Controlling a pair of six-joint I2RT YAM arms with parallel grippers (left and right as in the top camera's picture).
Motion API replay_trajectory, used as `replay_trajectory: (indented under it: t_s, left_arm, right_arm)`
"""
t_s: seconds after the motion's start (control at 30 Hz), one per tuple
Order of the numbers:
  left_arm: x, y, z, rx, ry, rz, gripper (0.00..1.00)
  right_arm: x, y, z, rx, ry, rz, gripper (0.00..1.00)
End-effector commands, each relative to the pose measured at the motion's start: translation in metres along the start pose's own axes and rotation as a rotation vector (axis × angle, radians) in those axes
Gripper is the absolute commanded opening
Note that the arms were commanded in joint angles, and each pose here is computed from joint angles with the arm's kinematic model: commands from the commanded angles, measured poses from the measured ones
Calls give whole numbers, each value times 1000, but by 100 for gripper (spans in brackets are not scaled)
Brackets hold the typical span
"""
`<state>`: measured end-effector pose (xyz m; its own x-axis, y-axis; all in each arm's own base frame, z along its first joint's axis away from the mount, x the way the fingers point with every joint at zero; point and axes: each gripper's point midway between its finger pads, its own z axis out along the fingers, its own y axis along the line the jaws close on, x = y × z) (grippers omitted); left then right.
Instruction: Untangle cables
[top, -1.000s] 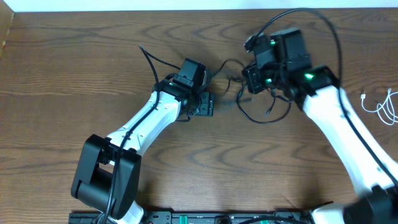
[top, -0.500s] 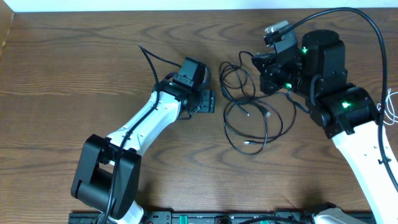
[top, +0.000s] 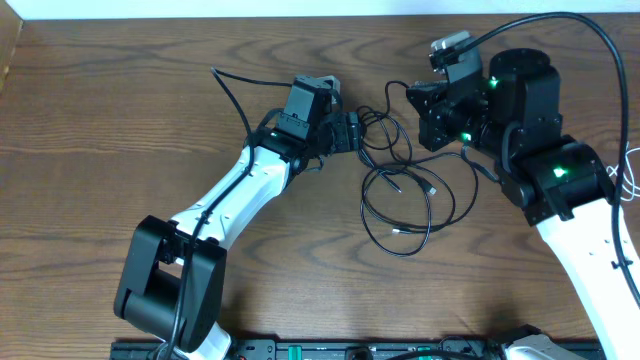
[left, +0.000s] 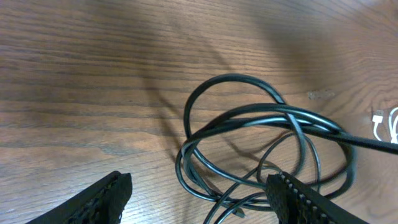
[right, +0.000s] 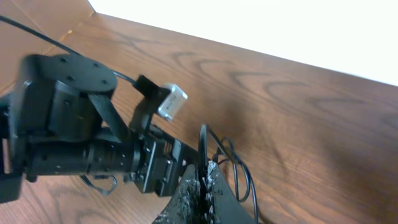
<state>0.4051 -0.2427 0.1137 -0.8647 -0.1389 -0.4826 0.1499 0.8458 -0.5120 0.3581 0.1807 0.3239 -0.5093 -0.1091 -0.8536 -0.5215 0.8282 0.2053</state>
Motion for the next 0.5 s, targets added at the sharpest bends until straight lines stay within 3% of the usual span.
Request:
replay_trajectory:
  t_s: [0.0,0.33,0.4,0.47]
  left_arm:
    - [6,1,8,24,31,-23,74]
    - [13,-18,22,138,65,5,73]
    - [12,-18,22,142,59,6,64]
    - [11,-19,22,143,57,7,48]
  right_arm:
    - [-25,7,-26,-1,-96,24,1]
    - [-40,17,-49,-30,-170,119,1]
    - [-41,18,-51,-32,-176,119,1]
    - [-41,18,-53,-33,-180,126,1]
